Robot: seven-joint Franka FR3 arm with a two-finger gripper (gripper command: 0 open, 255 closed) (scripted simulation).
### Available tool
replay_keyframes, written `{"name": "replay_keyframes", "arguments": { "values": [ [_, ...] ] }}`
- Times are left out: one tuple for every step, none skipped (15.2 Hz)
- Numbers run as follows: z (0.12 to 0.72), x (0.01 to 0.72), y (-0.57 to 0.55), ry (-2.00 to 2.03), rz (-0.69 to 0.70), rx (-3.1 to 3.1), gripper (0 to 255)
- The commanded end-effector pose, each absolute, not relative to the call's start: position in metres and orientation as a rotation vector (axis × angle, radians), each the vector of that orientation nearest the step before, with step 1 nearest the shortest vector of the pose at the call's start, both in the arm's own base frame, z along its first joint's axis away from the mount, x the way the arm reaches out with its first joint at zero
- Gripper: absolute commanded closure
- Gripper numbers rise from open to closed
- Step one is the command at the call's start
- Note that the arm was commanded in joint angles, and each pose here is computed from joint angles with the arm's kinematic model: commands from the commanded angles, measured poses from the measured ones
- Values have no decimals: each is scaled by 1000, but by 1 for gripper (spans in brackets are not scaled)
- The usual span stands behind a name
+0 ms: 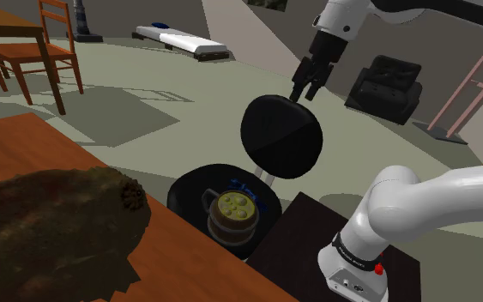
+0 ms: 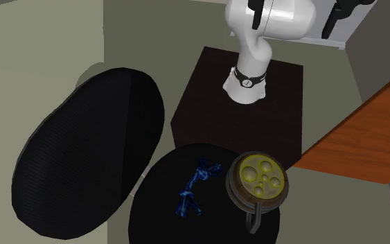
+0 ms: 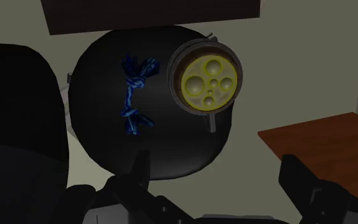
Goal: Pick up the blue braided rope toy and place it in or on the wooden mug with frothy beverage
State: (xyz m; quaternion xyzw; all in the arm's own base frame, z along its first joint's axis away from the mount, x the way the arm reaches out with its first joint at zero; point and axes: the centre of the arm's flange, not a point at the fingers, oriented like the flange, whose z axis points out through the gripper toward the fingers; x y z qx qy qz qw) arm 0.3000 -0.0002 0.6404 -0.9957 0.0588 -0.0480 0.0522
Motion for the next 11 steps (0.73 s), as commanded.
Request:
{"name": "replay_keyframes", "arguments": {
  "values": [
    [640,300,0,179,-146,-3028,0],
    [628,303,-3,180,-143,-3028,0],
    [615,306,-5,181,-139,-3028,0],
    [602,309,-8,182,-136,-3028,0],
    [590,312,-10,183,-133,-3028,0],
    [577,314,-13,184,-129,-3028,0],
    [564,317,-15,185,-126,-3027,0],
    [552,320,-18,186,-123,-3027,0],
    [539,323,-20,187,-119,-3027,0],
    [526,325,-23,188,-116,-3027,0],
    [513,328,-25,188,-113,-3027,0]
  ]
}}
